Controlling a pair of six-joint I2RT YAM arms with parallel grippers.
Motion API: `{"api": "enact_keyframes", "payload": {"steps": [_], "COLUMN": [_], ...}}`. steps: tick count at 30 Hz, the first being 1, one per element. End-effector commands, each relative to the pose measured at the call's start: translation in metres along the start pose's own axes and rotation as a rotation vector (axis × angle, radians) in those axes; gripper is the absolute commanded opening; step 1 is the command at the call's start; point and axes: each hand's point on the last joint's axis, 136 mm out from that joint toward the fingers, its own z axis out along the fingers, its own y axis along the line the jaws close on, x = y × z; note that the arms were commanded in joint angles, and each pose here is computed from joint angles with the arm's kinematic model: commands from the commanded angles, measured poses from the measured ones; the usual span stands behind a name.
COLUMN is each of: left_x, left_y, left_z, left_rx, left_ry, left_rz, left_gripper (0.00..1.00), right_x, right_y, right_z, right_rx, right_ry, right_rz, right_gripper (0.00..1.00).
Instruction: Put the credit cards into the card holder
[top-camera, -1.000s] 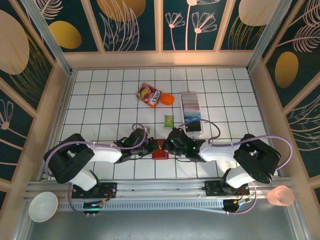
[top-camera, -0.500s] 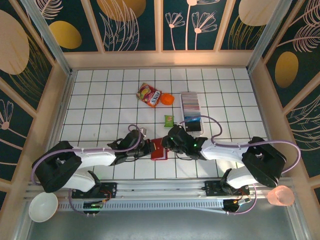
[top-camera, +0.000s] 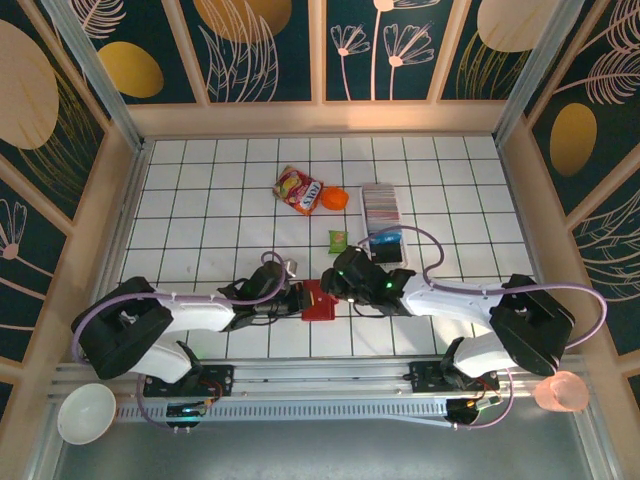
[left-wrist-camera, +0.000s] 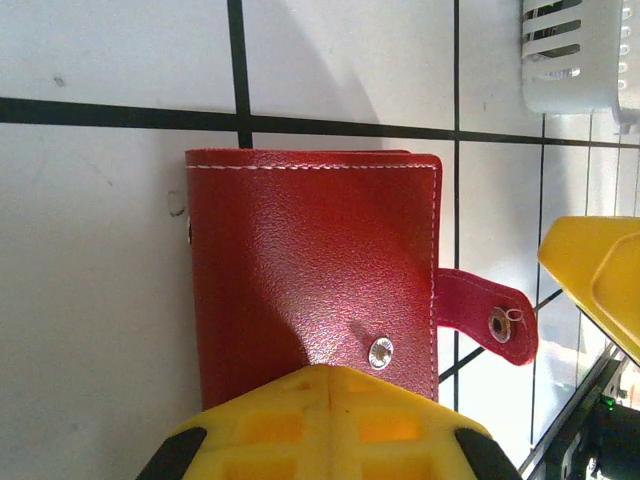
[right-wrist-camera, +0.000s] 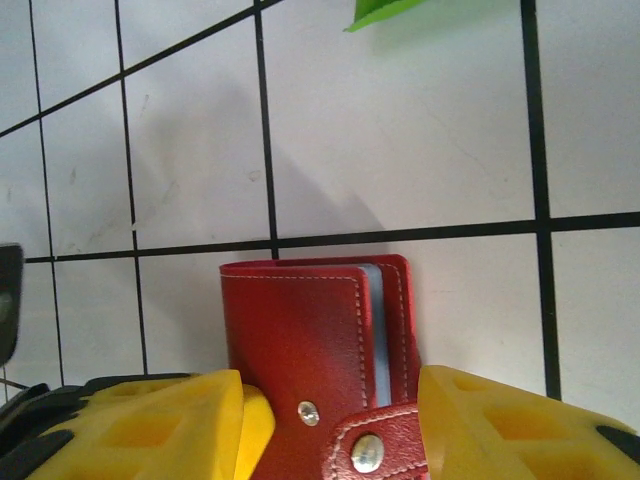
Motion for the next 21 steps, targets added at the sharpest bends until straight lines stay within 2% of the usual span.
{"api": "enact_keyframes", "payload": {"steps": [1,7,16,21], "left_x": [0.015,0.018,0.020,0.021], "left_y": [0.027,0.039,0.045,0.046], "left_z": [0.004,0.003,0.003,0.003], "left_rx": [-0.076,-0.119,-0.135,-0.137], "left_ry": [0.051,0.052,0.055,0.057], "left_rz": [0.001,-0.003,-0.012,-0.013], "left_gripper": [0.00,0.00,0.00,0.00], "right_x": [-0.003,0.003,0.007,0.006], "right_y": [-0.001,-0.009,-0.010,-0.008], "right_z": [0.004,0.009,0.011,0.011], "right_rx": [0.036,0.109,0.137,0.140], "right_ry": [0.002,0.036,0.047,0.041], "right_rz": [-0.029,-0.061,-0.084,-0.085], "right_gripper": [0.48,0.45,0.25,0.18]}}
